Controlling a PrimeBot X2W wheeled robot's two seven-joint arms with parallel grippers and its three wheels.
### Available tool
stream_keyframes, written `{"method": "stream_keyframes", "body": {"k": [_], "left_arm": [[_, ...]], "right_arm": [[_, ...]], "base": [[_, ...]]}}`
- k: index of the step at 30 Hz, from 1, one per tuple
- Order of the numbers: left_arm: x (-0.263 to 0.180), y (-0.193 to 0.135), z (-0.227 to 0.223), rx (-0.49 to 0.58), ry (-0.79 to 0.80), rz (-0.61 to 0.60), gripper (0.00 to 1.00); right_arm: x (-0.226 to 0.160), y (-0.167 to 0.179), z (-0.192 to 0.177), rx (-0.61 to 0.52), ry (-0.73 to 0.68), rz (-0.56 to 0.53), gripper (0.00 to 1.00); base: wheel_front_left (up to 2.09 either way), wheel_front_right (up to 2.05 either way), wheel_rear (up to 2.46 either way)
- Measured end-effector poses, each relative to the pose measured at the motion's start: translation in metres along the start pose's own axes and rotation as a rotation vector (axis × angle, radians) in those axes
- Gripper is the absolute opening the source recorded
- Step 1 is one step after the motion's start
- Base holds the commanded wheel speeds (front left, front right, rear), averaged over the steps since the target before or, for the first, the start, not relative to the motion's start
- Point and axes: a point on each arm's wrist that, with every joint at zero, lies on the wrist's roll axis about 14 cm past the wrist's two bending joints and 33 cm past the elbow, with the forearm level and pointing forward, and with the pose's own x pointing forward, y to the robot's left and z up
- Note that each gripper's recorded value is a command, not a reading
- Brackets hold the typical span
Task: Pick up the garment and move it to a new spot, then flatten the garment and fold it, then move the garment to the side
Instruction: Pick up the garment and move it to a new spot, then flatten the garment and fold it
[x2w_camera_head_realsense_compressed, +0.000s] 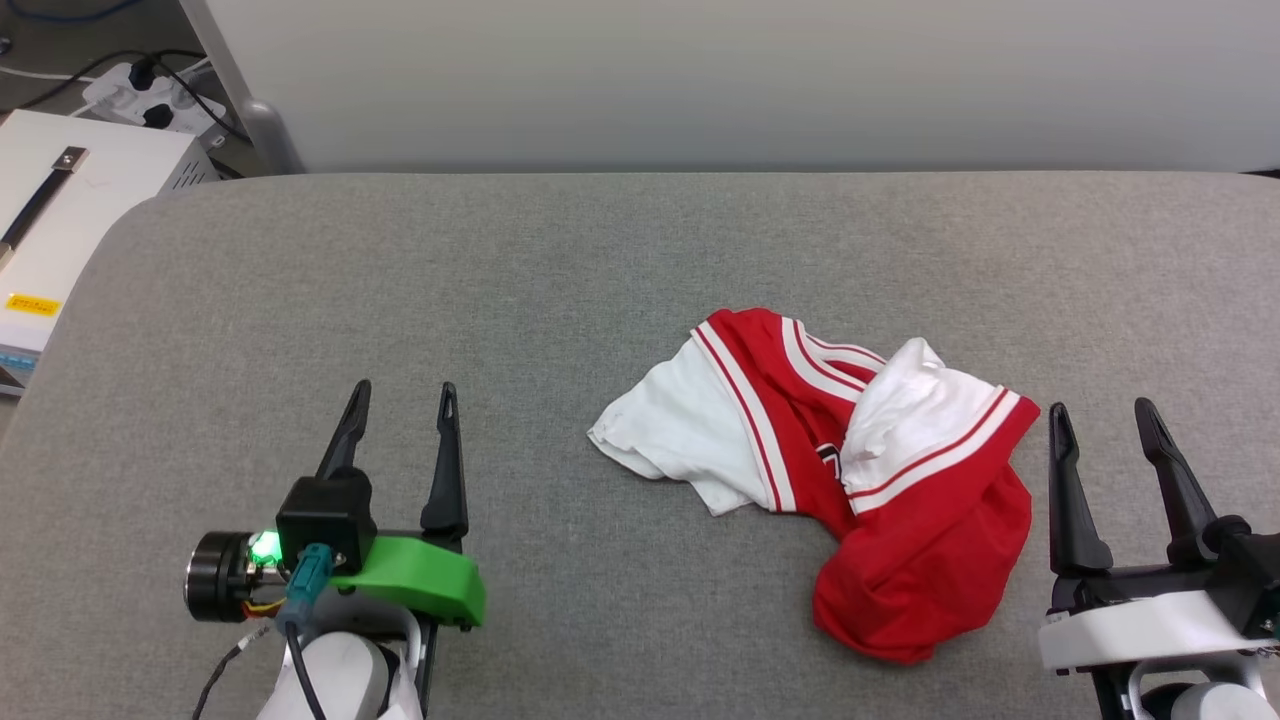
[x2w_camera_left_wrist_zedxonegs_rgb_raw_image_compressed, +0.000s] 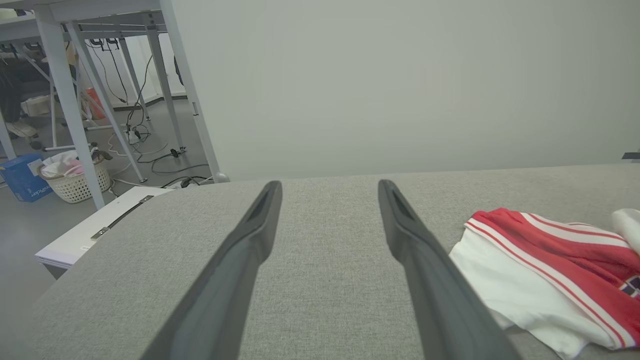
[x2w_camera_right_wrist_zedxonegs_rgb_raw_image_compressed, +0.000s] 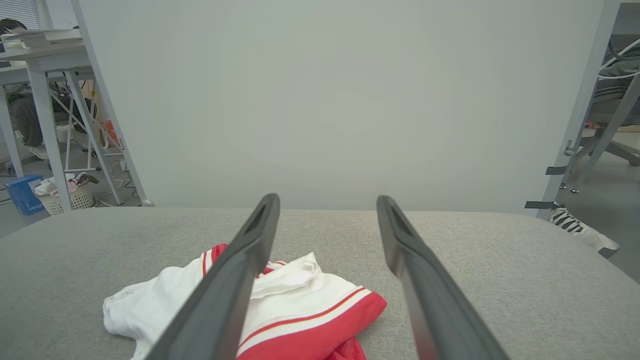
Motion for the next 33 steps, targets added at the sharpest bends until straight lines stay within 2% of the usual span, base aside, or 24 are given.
{"method": "stream_keyframes", "body": {"k": [16,33], "left_arm": [[-0.043,0.017,-0.006,-0.039,0.012,0.074,1.0],[-0.049,0.021,-0.014,-0.037,0.034,0.083,1.0]], "right_arm": [[-0.022,0.006,-0.009,-0.008,0.046,0.015,1.0],[-0.024,0.007,-0.016,-0.005,0.069,0.017,1.0]], "base": [[0.0,0.0,0.0],[0.0,0.0,0.0]]}}
